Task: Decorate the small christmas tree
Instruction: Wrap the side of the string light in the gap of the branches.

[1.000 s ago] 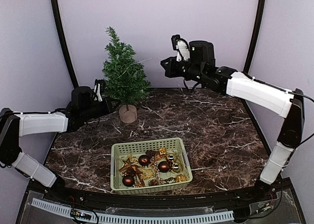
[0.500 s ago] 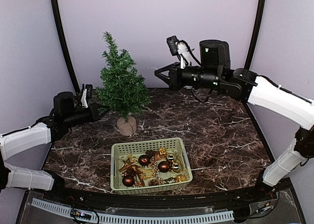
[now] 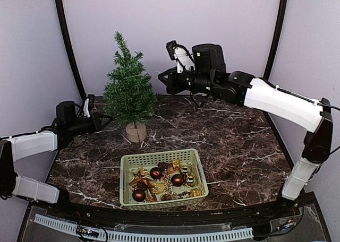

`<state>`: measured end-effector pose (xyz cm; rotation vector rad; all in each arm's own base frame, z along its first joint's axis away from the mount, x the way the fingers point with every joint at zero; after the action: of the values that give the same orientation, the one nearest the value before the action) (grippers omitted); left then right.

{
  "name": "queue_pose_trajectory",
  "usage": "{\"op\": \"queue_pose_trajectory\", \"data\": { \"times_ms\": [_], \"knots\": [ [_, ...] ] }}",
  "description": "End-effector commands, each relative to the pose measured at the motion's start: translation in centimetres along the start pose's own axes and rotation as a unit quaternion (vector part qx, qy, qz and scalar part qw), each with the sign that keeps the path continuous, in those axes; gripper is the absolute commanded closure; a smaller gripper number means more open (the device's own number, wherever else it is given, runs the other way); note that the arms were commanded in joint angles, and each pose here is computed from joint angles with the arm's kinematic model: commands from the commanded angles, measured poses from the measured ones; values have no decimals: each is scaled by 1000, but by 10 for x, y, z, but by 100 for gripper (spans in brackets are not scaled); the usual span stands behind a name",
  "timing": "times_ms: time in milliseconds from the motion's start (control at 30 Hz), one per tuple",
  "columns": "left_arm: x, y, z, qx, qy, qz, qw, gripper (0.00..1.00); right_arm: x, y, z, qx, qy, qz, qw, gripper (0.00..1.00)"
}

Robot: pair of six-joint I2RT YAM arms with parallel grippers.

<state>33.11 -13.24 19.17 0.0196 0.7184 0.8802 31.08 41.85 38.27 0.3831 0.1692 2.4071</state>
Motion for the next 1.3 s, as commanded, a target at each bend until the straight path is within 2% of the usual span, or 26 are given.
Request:
{"op": "queue_pose_trajectory", "data": {
  "times_ms": [0,167,233,400,467,533,567,667,800,1033,1267],
  "knots": [
    [7,-7,30,-27,-38,-4,999,100,-16,-8,34,-51,-6,-29,998,100],
    [22,-21,49,-37,-46,-2,998,99,-36,-25,41,-63,-19,-45,997,100],
    [26,-23,58,-44,-49,2,998,90,-50,-32,42,-64,-31,-55,996,100],
    [29,-13,73,-64,-64,47,995,46,-68,-49,34,-51,-43,-55,996,100],
    [30,-2,74,-66,-67,76,993,36,-69,-55,29,-43,-44,-48,997,100],
    [21,17,79,-83,-76,98,989,31,-72,-59,21,-34,-46,-47,997,100],
    [21,20,71,-74,-70,107,989,31,-74,-62,17,-29,-47,-47,997,100],
    [-2,39,70,-95,-78,106,987,28,-80,-67,4,-16,-55,-46,997,100],
    [-36,40,51,-87,-76,86,990,28,-86,-73,-14,2,-66,-44,997,100],
    [-82,21,20,-63,-24,10,998,29,-88,-81,-41,32,-80,-32,996,100],
    [-84,-13,-6,-5,-11,15,1000,27,-88,-76,-56,45,-90,-29,994,100]
  ]
}}
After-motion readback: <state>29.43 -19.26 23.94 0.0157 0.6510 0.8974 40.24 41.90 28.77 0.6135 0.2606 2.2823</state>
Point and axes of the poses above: each gripper's point midway between its finger pads, its own y axis back along the fingers, its own x axis along the line the jaws close on, z = x × y, the point moved 2 cm from there along y, back along the fingers, and after that the axes turned 4 degrees about -y, right-handed, at the moved point
